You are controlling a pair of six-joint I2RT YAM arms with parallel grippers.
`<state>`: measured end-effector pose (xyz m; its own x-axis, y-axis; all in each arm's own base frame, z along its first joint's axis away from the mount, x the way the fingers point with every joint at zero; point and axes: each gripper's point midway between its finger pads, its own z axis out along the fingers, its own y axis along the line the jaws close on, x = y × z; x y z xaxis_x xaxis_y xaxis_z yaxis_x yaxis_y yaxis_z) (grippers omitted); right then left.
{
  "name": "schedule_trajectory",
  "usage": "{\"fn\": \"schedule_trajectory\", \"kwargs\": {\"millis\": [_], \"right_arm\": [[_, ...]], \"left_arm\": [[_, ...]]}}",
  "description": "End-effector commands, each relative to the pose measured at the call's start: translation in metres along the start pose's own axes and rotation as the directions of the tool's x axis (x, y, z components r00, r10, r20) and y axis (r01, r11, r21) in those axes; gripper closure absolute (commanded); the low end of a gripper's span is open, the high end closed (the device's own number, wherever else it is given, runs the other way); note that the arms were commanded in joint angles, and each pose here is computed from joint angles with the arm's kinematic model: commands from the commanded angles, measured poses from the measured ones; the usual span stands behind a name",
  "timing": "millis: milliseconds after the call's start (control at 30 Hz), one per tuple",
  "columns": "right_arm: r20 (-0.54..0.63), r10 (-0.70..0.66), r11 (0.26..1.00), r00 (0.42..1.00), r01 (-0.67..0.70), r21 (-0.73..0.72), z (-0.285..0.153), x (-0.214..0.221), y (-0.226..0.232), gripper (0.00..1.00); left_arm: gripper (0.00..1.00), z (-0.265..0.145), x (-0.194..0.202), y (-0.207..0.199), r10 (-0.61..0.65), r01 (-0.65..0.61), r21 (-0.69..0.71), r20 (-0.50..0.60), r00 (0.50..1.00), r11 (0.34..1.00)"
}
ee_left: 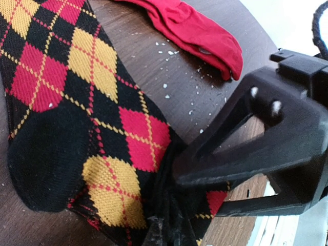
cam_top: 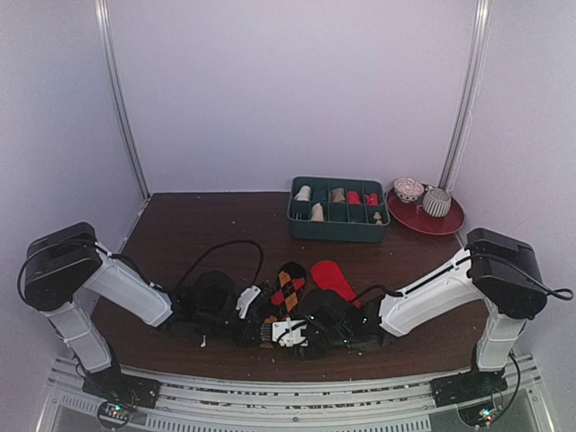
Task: Roll the socks
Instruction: Roll a pair of socks at the center of the board.
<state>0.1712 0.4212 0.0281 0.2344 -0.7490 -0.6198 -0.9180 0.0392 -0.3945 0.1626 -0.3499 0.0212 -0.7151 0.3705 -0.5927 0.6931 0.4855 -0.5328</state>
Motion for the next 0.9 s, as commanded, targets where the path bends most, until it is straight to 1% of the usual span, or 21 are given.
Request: {"fn": "schedule_trajectory", "kwargs": {"millis": [0,100,133,200,233,267,300,367,400,467,533,600,667,700,767,800,867], "right_arm": [[-0.146,0.106,0.989,0.984,-0.120,-0.090,0.018,0.043,0.018,0.69],[-0.187,0.211,0.963,0.959,-0.237,-0.130,0.018,0.054,0.024,0.81],[-0.194,0.250,0.944,0.949,-0.283,-0.171,0.016,0.056,0.031,0.84],[-0.220,0.309,0.906,0.925,-0.357,-0.229,0.011,0.062,0.044,0.87],[-0.235,0.350,0.876,0.907,-0.406,-0.262,0.008,0.064,0.050,0.88],[-0.247,0.390,0.835,0.887,-0.454,-0.312,0.004,0.064,0.059,0.88],[-0.269,0.441,0.785,0.856,-0.513,-0.347,0.000,0.064,0.066,0.89],[-0.303,0.503,0.708,0.809,-0.587,-0.393,-0.006,0.068,0.075,0.89],[-0.329,0.544,0.648,0.772,-0.636,-0.420,-0.009,0.069,0.081,0.89],[-0.357,0.605,0.563,0.711,-0.700,-0.440,-0.011,0.071,0.086,0.89],[-0.412,0.654,0.468,0.635,-0.767,-0.439,-0.012,0.076,0.090,0.89],[-0.462,0.695,0.377,0.551,-0.827,-0.417,-0.011,0.080,0.089,0.89],[-0.504,0.715,0.319,0.484,-0.868,-0.380,-0.011,0.083,0.087,0.89],[-0.524,0.721,0.295,0.455,-0.884,-0.362,-0.010,0.084,0.086,0.89],[-0.560,0.727,0.247,0.398,-0.912,-0.327,-0.011,0.087,0.083,0.89],[-0.573,0.727,0.228,0.379,-0.920,-0.319,-0.011,0.088,0.082,0.89],[-0.596,0.718,0.222,0.359,-0.930,-0.293,-0.011,0.093,0.082,0.88]], "left_arm": [[1.00,-0.004,0.074,0.031,-0.083,0.059,-0.109,-0.235,0.969,0.992],[1.00,-0.006,0.067,0.029,-0.058,0.036,-0.106,-0.215,0.975,0.994],[1.00,-0.007,0.063,0.029,-0.046,0.023,-0.115,-0.207,0.977,0.993],[1.00,-0.010,0.051,0.029,-0.010,-0.016,-0.137,-0.183,0.983,0.991],[0.97,-0.012,0.044,0.030,0.012,-0.038,-0.154,-0.169,0.986,0.987],[0.90,-0.016,0.034,0.030,0.035,-0.061,-0.177,-0.146,0.989,0.982],[0.80,-0.021,0.024,0.031,0.060,-0.084,-0.203,-0.123,0.991,0.976],[0.63,-0.035,0.000,0.029,0.117,-0.126,-0.249,-0.052,0.992,0.960],[0.57,-0.044,-0.013,0.025,0.157,-0.153,-0.265,-0.006,0.988,0.952],[0.44,-0.064,-0.037,0.015,0.230,-0.194,-0.291,0.097,0.968,0.937],[0.36,-0.082,-0.053,0.003,0.304,-0.241,-0.295,0.189,0.934,0.925],[0.35,-0.092,-0.054,-0.011,0.374,-0.309,-0.262,0.255,0.892,0.914],[0.35,-0.094,-0.051,-0.024,0.433,-0.377,-0.228,0.302,0.849,0.898],[0.35,-0.092,-0.047,-0.029,0.453,-0.403,-0.214,0.307,0.837,0.890],[0.35,-0.082,-0.038,-0.029,0.469,-0.430,-0.192,0.284,0.836,0.882],[0.35,-0.077,-0.035,-0.029,0.475,-0.441,-0.180,0.273,0.836,0.879],[0.35,-0.067,-0.031,-0.030,0.492,-0.466,-0.159,0.261,0.830,0.870]]}}
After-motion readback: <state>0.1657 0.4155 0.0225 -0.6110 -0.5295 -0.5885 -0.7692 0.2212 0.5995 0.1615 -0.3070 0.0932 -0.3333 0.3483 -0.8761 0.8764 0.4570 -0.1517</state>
